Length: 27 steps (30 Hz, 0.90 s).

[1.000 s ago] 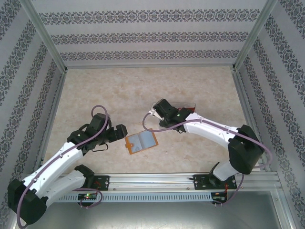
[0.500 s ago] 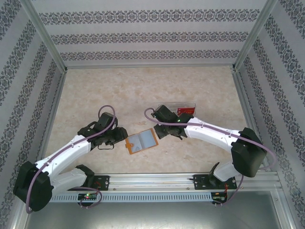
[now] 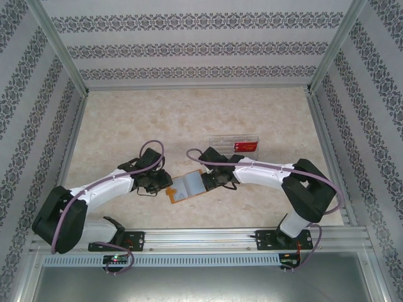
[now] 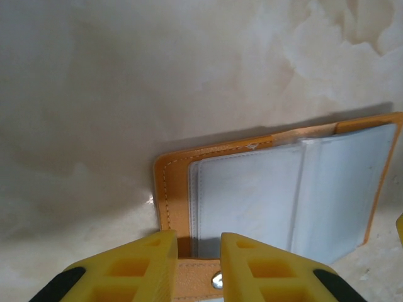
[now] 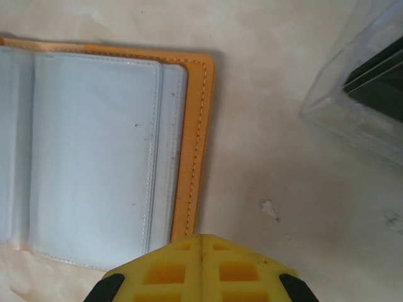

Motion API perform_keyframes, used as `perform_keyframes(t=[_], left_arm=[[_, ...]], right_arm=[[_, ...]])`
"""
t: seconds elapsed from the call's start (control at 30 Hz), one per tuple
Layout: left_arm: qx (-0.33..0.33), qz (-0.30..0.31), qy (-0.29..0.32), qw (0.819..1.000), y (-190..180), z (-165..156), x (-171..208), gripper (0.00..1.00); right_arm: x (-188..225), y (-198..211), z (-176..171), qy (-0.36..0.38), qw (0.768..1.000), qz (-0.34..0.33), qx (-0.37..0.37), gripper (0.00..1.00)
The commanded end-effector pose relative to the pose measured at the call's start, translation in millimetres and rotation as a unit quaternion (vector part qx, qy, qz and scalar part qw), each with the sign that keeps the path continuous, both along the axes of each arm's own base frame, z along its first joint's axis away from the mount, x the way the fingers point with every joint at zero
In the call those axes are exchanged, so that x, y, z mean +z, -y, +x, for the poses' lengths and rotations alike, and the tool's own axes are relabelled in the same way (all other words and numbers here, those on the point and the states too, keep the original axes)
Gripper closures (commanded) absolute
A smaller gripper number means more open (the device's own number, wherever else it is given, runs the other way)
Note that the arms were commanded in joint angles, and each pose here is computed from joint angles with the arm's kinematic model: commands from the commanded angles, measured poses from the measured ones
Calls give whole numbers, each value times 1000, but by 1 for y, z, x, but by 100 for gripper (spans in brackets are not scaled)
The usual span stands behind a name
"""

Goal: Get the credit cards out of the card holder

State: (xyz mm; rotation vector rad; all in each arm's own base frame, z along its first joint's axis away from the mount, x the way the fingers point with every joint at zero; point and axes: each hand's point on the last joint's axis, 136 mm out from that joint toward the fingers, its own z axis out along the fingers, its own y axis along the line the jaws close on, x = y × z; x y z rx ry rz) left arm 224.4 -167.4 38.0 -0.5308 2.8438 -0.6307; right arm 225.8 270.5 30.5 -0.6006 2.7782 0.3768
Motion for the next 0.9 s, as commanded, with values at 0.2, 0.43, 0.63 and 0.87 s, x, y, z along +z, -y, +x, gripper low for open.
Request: perform_keyframes(t=[0.2,0.43,0.63,0.87], left_arm=[[-7,-3,-5,1000,9,3,-7,74],[-19,-6,-18,1000,14,3,-14,74],[-28,-24,-4,999,22,7,-6,74],[-40,-44,17,998,29,11,7,74]], right_arm=[[-23,-7,-14,-30,1000,1,1,100],[-26,-8,-18,-33,999,-2,1,100],[-28,-9,-20,-37,999,-4,-1,100],[-29,-14,-21,-39,999,-3,4,100]])
